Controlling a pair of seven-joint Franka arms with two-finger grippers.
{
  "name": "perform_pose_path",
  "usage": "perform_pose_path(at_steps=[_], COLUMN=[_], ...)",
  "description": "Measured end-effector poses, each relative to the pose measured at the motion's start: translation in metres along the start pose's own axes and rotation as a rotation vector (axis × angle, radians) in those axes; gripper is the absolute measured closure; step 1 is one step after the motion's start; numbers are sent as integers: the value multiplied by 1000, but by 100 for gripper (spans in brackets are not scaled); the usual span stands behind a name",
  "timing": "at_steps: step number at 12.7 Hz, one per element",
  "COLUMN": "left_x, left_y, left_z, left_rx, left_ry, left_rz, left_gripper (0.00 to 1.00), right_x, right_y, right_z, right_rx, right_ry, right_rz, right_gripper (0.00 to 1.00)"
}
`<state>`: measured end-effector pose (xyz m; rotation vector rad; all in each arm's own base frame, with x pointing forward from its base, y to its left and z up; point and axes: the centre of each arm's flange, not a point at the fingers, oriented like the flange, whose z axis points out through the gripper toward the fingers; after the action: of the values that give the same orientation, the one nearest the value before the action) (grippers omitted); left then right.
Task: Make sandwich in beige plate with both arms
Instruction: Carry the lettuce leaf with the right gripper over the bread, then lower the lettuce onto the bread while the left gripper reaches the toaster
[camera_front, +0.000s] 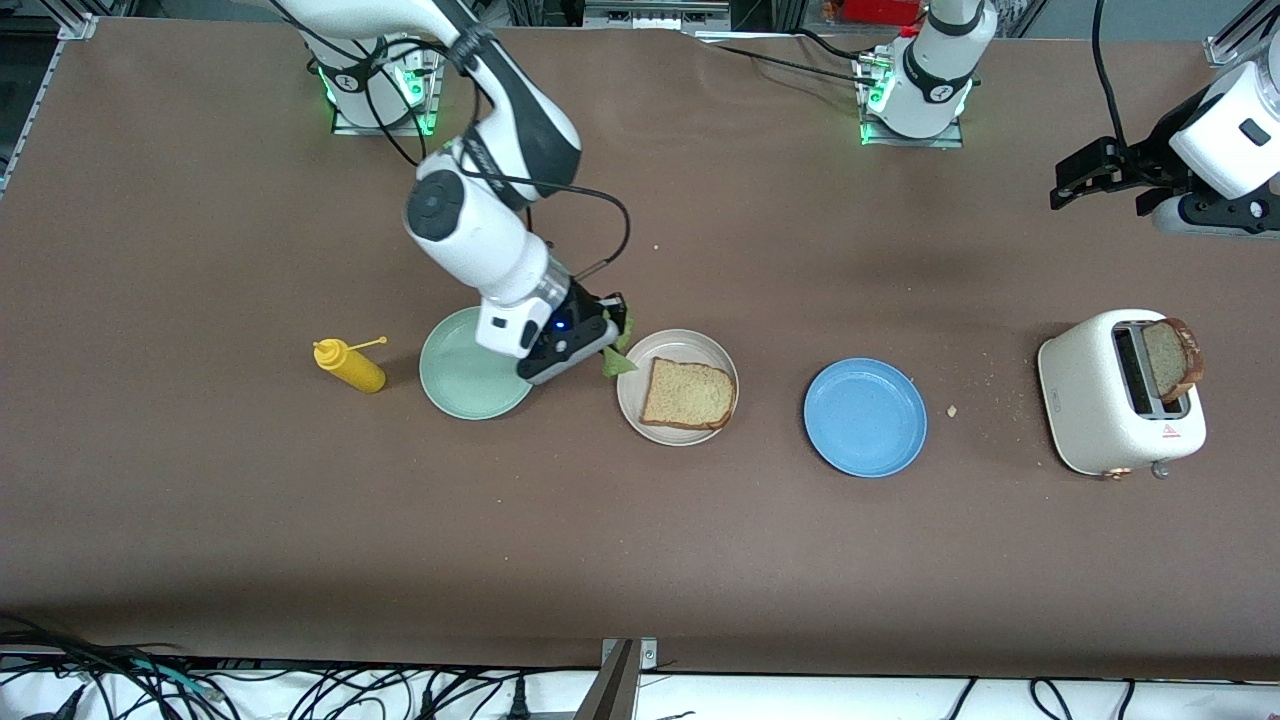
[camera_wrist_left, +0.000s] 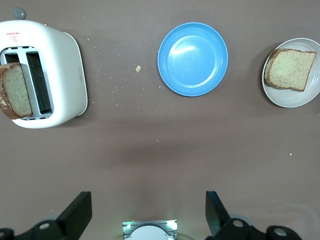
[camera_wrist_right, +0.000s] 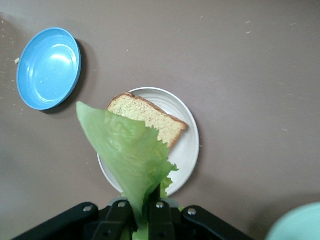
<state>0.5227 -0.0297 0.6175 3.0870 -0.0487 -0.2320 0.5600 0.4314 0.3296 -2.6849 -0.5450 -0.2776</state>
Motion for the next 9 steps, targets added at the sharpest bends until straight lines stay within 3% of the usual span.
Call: perform_pose_path(at_steps=[5, 9], left_x=[1, 12], left_y=[-16, -70], left_z=[0, 13], left_rx=[5, 28], left_ry=[-1, -15], left_rz=[-29, -121], left_gripper=[0, 0], right_x=[-33, -40], right_y=[-28, -39], right_z=[93, 125], right_rx=[-15, -13], right_ry=[89, 126], right_rz=[37, 68], right_gripper=[92, 92])
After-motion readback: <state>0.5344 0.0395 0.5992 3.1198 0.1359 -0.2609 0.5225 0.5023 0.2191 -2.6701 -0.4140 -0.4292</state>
